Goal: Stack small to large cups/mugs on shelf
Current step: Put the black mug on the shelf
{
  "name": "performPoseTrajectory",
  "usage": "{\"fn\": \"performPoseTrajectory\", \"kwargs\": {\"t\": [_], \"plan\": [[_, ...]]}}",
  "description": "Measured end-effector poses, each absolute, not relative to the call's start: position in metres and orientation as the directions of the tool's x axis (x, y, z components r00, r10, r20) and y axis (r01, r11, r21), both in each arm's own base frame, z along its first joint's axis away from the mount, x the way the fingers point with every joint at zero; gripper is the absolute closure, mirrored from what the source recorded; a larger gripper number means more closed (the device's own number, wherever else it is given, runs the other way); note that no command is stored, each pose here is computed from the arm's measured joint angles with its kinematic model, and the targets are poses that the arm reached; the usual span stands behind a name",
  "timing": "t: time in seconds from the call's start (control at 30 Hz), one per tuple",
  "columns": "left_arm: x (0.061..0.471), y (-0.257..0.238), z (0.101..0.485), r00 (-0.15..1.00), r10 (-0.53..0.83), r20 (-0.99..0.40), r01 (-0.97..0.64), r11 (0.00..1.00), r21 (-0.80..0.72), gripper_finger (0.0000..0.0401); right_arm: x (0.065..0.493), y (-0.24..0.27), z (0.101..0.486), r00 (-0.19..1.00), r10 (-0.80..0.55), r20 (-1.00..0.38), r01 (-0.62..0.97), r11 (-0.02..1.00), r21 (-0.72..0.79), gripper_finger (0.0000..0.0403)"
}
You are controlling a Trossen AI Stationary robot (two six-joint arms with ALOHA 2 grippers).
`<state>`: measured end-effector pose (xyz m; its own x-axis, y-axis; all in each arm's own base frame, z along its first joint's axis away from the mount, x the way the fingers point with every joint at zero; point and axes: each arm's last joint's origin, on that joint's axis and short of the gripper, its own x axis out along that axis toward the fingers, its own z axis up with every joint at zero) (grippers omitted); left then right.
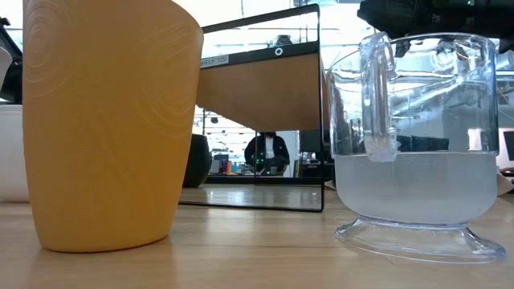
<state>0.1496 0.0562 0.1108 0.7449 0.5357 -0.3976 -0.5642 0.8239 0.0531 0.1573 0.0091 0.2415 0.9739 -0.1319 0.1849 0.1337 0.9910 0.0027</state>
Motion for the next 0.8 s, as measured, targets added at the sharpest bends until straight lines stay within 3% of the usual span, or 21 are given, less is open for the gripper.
{"fn": "performPoseTrajectory", "kwargs": {"t": [0.13, 0.47, 0.8], "plan": [[0.1494, 0.0563, 0.1105, 0.739, 0.542, -0.4, -0.572, 0.819, 0.053, 0.0168, 0.1573, 0.0091, 0.2415, 0.974, -0.132, 0.185, 0.134, 0.991, 0.003, 0.0319], [0.1495, 0.0563, 0.1108, 0.74, 0.542, -0.397, -0.565, 0.822, 0.069, 0.0328, 0.1573, 0.0092, 0.2415, 0.974, -0.131, 0.185, 0.133, 0.991, 0.003, 0.0319], [0.1497, 0.0563, 0.111, 0.742, 0.541, -0.397, -0.564, 0.823, 0.069, 0.0329, 0.1573, 0.0092, 0.2415, 0.974, -0.131, 0.185, 0.133, 0.991, 0.003, 0.0319]]}}
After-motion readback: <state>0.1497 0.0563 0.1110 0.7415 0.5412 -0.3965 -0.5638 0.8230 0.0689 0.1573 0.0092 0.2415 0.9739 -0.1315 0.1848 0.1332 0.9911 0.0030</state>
